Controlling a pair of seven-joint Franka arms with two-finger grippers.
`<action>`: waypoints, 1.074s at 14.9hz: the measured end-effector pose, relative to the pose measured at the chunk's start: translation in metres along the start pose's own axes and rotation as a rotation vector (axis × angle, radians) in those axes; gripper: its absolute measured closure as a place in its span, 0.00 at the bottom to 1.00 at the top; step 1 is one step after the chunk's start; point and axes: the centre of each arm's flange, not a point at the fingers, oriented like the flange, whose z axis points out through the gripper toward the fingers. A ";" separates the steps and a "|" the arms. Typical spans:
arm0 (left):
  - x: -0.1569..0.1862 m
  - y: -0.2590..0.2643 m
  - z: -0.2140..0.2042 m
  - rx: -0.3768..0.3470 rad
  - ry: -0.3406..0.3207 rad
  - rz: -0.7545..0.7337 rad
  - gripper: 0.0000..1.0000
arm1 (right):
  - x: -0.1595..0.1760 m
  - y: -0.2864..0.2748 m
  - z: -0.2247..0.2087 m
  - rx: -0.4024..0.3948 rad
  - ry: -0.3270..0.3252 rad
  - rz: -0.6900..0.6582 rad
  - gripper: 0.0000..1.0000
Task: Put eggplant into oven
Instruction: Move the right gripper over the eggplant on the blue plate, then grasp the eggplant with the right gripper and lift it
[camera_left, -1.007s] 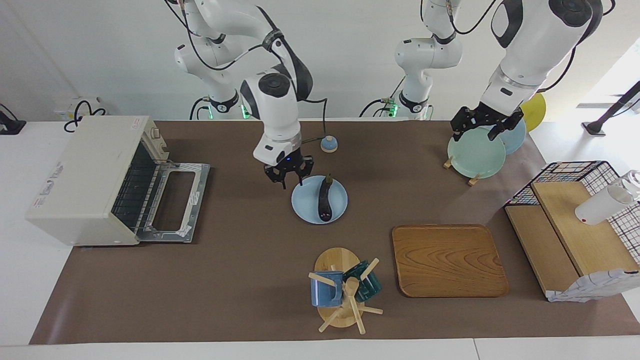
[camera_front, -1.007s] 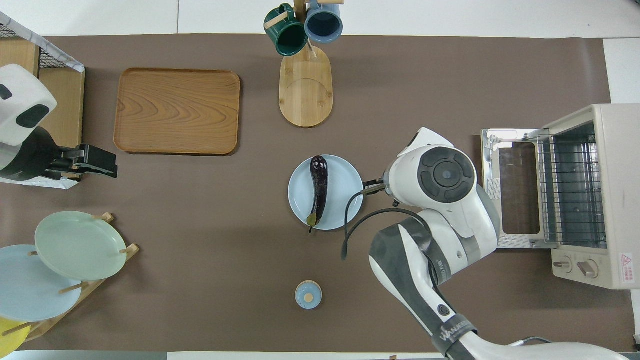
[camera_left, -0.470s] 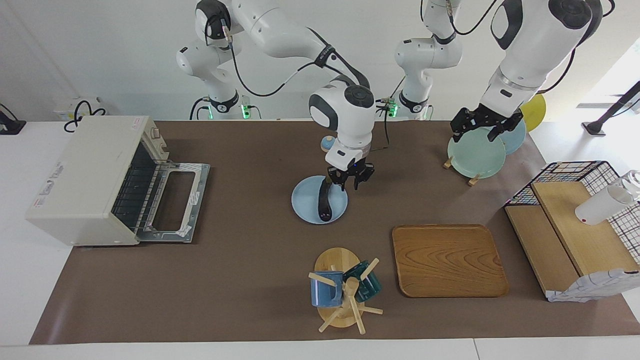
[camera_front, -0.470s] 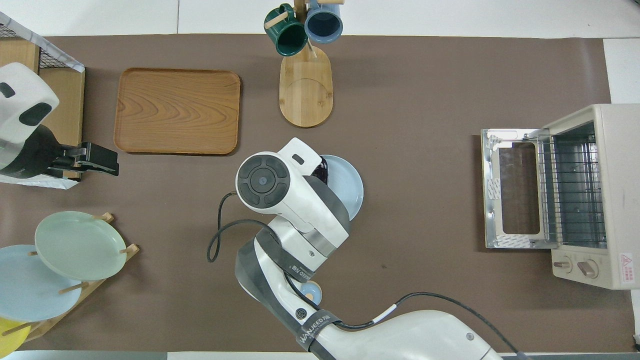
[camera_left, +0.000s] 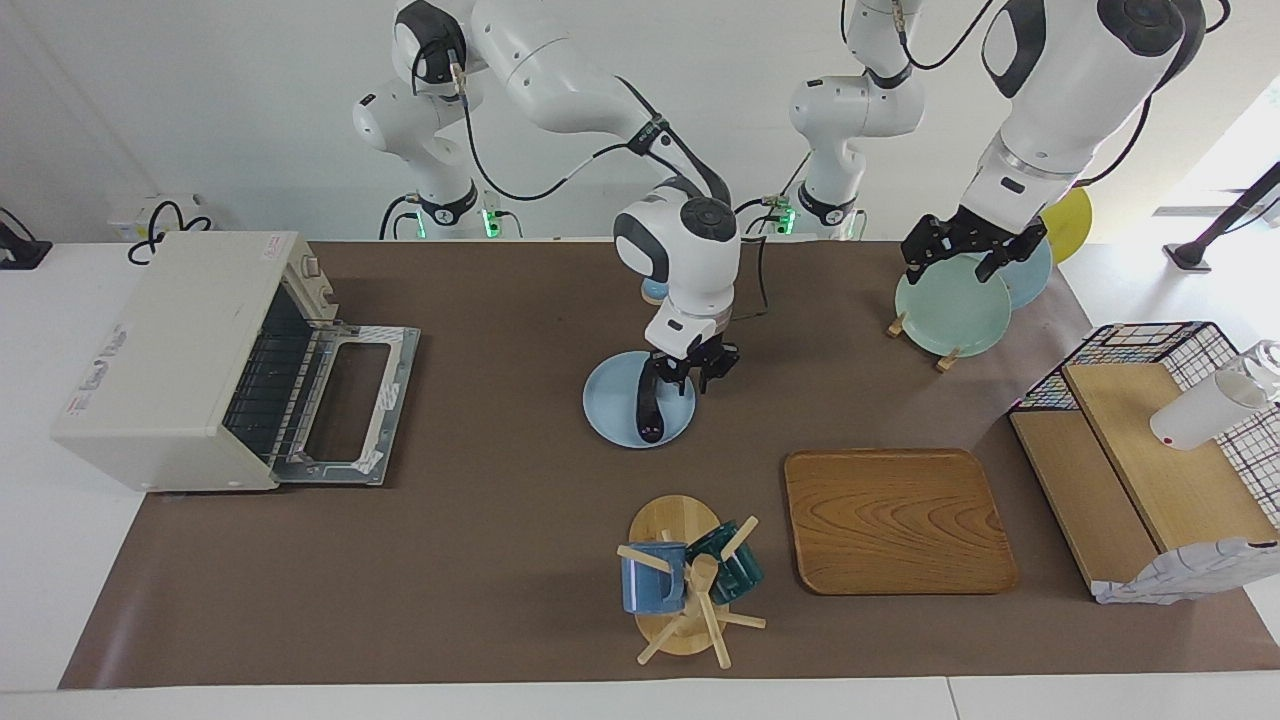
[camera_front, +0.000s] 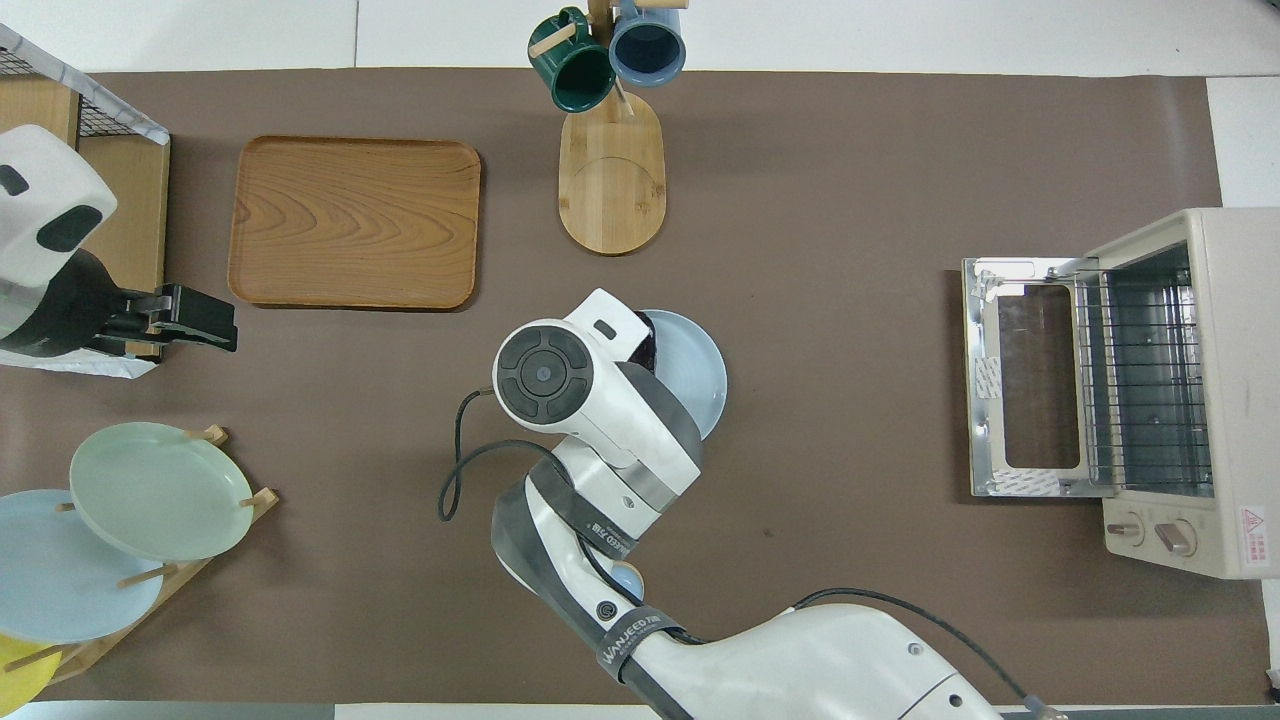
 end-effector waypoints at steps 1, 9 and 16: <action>0.000 0.000 0.000 0.000 0.001 0.000 0.00 | -0.005 -0.001 0.003 0.005 0.004 -0.006 0.67; 0.000 -0.002 -0.001 0.000 0.002 -0.004 0.00 | -0.018 0.008 0.008 -0.046 0.024 -0.059 0.95; 0.000 -0.002 -0.001 -0.001 0.002 -0.004 0.00 | 0.011 0.054 -0.061 -0.265 -0.073 -0.161 0.97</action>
